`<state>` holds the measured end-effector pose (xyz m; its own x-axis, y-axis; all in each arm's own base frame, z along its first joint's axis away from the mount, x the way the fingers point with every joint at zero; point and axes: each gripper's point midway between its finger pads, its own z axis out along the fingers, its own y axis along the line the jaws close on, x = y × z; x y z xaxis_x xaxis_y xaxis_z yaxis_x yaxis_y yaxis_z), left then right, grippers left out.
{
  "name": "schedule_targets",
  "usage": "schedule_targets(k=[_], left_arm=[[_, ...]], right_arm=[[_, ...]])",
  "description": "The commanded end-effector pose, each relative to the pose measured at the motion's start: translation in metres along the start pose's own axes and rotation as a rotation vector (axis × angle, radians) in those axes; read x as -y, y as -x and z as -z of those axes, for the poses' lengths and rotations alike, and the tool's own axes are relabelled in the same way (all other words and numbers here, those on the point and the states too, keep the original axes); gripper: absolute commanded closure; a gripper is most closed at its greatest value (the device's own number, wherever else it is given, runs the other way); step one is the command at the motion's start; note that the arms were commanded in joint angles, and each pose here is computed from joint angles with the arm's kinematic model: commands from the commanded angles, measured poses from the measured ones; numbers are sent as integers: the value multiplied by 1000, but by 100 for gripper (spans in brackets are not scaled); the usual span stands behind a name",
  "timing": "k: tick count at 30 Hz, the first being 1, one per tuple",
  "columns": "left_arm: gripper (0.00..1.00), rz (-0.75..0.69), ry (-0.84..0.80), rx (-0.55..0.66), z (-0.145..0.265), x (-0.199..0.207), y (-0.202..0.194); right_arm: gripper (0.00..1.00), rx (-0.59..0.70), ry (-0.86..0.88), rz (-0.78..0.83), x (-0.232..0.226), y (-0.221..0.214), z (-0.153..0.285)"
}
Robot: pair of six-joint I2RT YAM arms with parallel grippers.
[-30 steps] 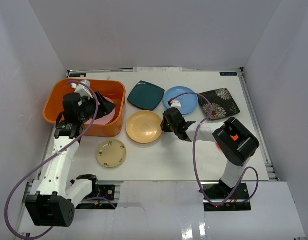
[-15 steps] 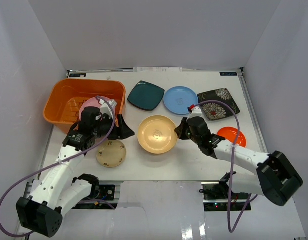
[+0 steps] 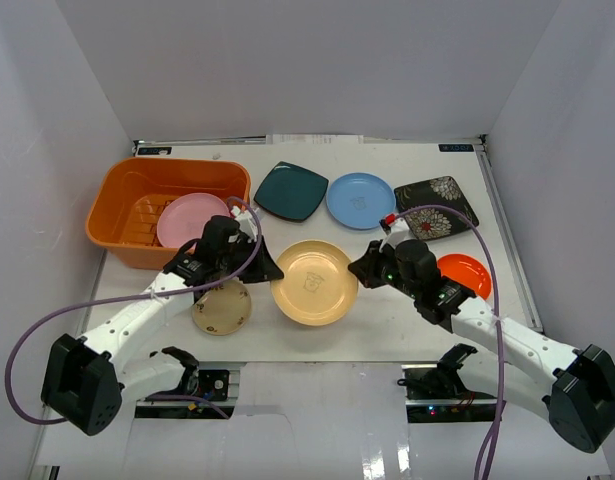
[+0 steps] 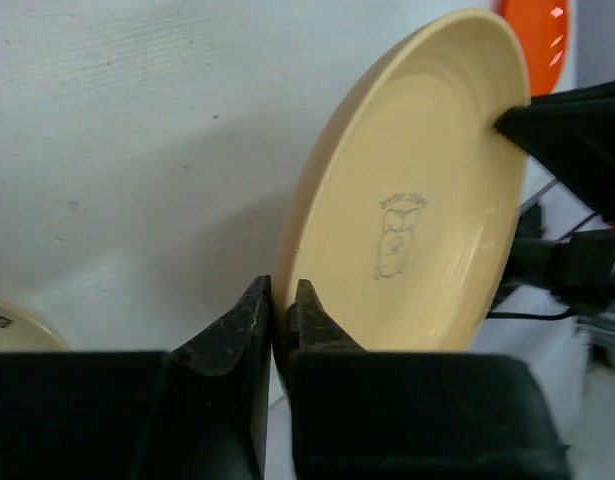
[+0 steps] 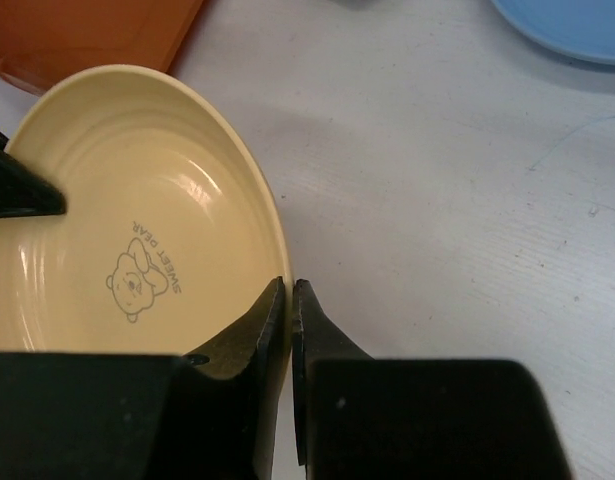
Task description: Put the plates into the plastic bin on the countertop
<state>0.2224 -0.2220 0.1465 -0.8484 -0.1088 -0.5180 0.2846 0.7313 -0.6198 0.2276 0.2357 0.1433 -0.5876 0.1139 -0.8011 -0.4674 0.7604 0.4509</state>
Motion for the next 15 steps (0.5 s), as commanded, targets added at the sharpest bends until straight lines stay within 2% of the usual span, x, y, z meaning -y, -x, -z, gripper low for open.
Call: schedule_targets(k=[1, 3, 4, 6, 7, 9, 10, 12, 15], left_arm=[[89, -35, -11, 61, -4, 12, 16], [97, -40, -7, 85, -1, 14, 23], [100, -41, 9, 108, 1, 13, 28], [100, -44, -2, 156, 5, 23, 44], [100, -41, 1, 173, 4, 25, 52], [100, -45, 12, 215, 7, 30, 69], [100, -49, 39, 277, 13, 33, 90], [100, -38, 79, 340, 19, 27, 114], [100, 25, 32, 444, 41, 27, 160]], right_arm=[[92, 23, 52, 18, -11, 11, 3], [87, 27, 44, 19, -10, 12, 2], [78, 27, 40, 22, -9, 13, 1], [66, 38, 46, 34, -12, 21, 1], [51, 43, 45, 37, -13, 24, 1], [39, 90, 2, 53, -9, 45, 3], [30, 105, -21, 59, -5, 52, 7], [28, 182, -105, 87, 8, 82, 15], [29, 279, -237, 92, 34, 118, 32]])
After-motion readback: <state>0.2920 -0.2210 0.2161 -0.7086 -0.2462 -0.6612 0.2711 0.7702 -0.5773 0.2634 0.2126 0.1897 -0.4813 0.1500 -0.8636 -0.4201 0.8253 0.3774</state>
